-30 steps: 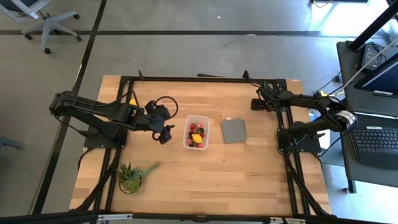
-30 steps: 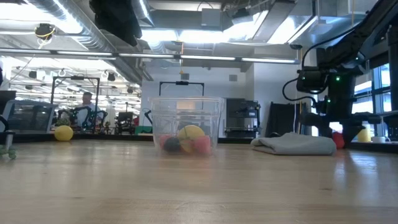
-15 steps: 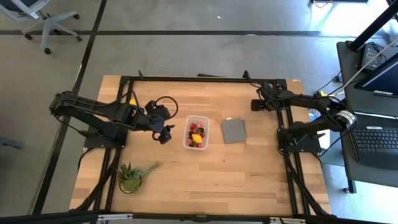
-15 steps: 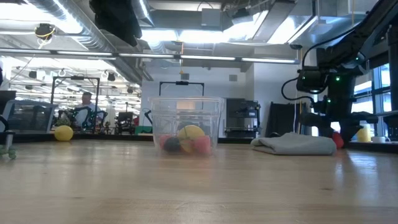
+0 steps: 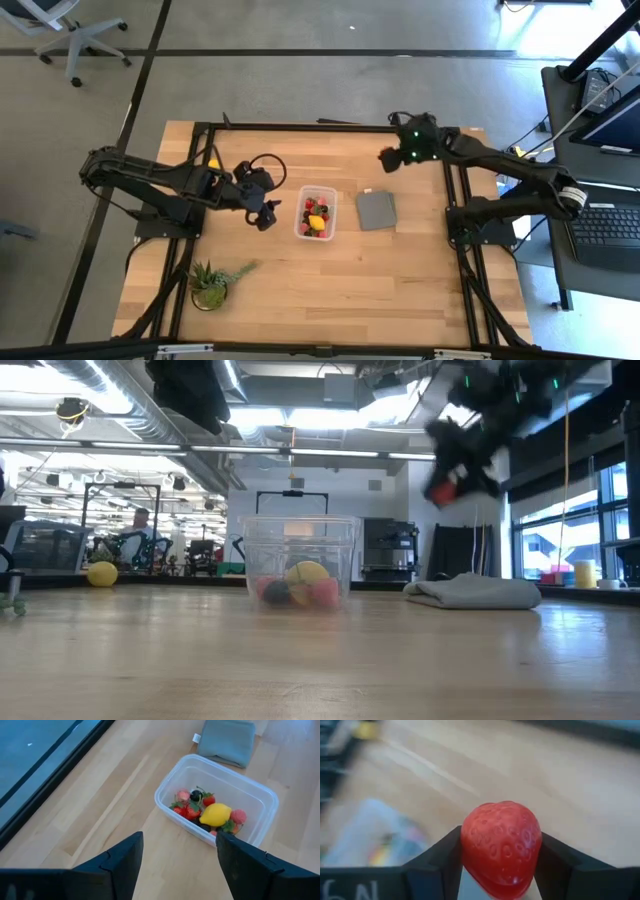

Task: Pick and placing Produce into tupperware
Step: Put the strawberry into the transparent bin

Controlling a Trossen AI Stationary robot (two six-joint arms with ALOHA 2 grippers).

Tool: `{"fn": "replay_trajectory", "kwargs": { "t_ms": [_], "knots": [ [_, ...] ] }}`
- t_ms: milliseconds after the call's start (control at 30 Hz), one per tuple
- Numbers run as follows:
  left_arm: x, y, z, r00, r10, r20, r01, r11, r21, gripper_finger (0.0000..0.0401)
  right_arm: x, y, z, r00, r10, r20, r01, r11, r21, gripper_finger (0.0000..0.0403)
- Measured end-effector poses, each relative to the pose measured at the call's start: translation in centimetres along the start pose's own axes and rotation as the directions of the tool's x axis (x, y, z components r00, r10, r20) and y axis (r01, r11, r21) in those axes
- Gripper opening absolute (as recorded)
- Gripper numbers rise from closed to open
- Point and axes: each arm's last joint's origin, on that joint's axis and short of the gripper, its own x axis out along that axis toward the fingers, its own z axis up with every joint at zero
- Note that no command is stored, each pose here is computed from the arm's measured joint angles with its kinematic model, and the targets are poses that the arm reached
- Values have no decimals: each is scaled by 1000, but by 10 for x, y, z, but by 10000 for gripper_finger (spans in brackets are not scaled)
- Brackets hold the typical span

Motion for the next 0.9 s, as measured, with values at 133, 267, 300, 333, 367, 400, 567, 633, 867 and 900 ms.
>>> {"fn": "replay_trajectory", "kwargs": {
  "t_ms": [133, 267, 300, 333, 367, 400, 567, 633, 867, 900],
  "knots": [
    [1, 2, 1, 1000, 7, 0, -7, 1000, 3, 241, -26, 55, 22, 983, 173, 68, -161, 975, -153, 189],
    [2, 5, 2, 1000, 19, -2, -19, 1000, 0, 241, -43, 103, 29, 951, 302, 65, -269, 914, -304, 189],
    [3, 6, 2, 1000, 24, -6, -24, 1000, 0, 241, -44, 113, 29, 944, 325, 54, -289, 896, -338, 189],
    [3, 7, 2, 1000, 29, -12, -29, 1000, 1, 241, -44, 123, 28, 939, 341, 45, -301, 878, -373, 189],
    [4, 8, 2, 999, 33, -18, -33, 999, 1, 241, -42, 133, 27, 936, 351, 34, -308, 861, -406, 189],
    [4, 8, 1, 999, 34, -25, -34, 999, 1, 241, -38, 142, 24, 936, 351, 21, -307, 845, -437, 189],
    [5, 12, 1, 998, 46, -44, -46, 999, -3, 241, 5, 178, 5, 949, 303, -88, -296, 761, -577, 189],
    [6, 13, 2, 998, 50, -46, -50, 999, -5, 241, 28, 187, -5, 953, 268, -142, -299, 750, -590, 189],
    [6, 15, -1, 995, 66, -72, -65, 998, 10, 241, 104, 201, -37, 942, 126, -310, -301, 723, -622, 189],
    [6, 15, -1, 995, 67, -75, -67, 998, 11, 241, 112, 201, -41, 940, 109, -324, -300, 717, -629, 189]
  ]
}}
